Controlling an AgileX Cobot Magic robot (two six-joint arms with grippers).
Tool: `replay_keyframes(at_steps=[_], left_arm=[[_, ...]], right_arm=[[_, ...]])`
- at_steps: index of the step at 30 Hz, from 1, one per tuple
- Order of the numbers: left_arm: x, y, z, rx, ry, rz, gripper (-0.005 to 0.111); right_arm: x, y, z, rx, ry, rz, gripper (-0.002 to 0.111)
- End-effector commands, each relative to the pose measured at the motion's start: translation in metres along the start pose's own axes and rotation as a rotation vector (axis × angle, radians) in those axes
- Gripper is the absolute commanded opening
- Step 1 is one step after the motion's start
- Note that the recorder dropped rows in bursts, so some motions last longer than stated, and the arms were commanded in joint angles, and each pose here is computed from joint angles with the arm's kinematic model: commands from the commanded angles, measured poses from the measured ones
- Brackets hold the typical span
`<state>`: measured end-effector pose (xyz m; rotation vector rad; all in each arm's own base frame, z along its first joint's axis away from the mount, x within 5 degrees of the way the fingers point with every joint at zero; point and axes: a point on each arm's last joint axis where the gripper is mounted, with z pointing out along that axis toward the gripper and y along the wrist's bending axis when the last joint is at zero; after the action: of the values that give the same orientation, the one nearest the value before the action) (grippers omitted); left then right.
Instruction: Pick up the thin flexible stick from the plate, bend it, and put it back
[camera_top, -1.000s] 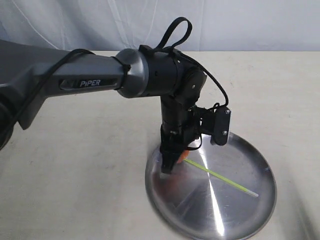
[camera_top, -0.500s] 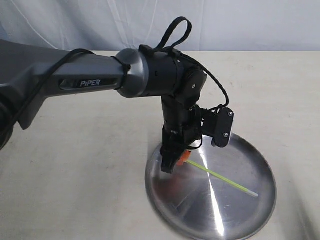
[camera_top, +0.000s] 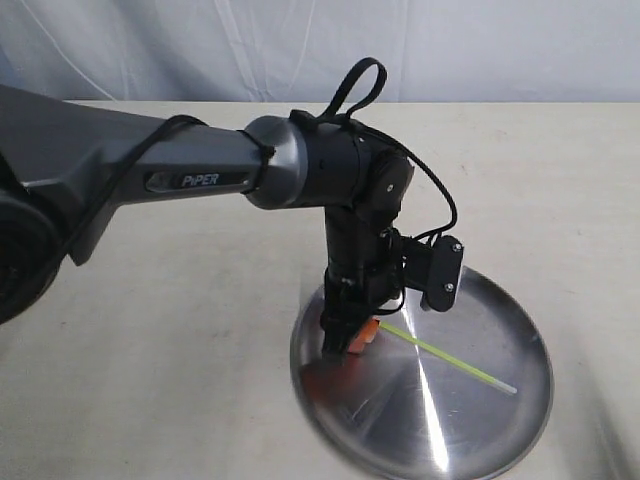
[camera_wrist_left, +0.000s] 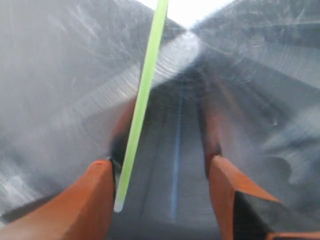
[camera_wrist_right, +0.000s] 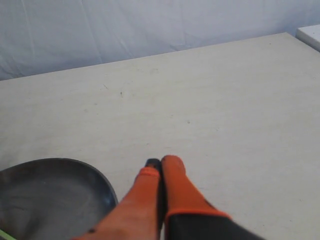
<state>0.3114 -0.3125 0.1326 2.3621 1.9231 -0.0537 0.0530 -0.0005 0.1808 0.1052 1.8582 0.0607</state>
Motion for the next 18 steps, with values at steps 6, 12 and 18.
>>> replay_keyframes(at_steps=[6, 12, 18], left_arm=[[0.0140, 0.0117, 0.0068, 0.043, -0.039, -0.092, 0.051], [0.0153, 0.0131, 0.0065, 0.048, -0.057, -0.112, 0.017], [0.0141, 0.0125, 0.0065, 0.051, -0.060, -0.139, 0.004]], right_arm=[[0.0001, -0.0003, 0.0001, 0.003, -0.016, -0.006, 0.000], [-0.0001, -0.0002, 0.0001, 0.002, -0.018, -0.004, 0.000], [-0.0001, -0.0002, 0.0001, 0.002, -0.018, -0.004, 0.000]])
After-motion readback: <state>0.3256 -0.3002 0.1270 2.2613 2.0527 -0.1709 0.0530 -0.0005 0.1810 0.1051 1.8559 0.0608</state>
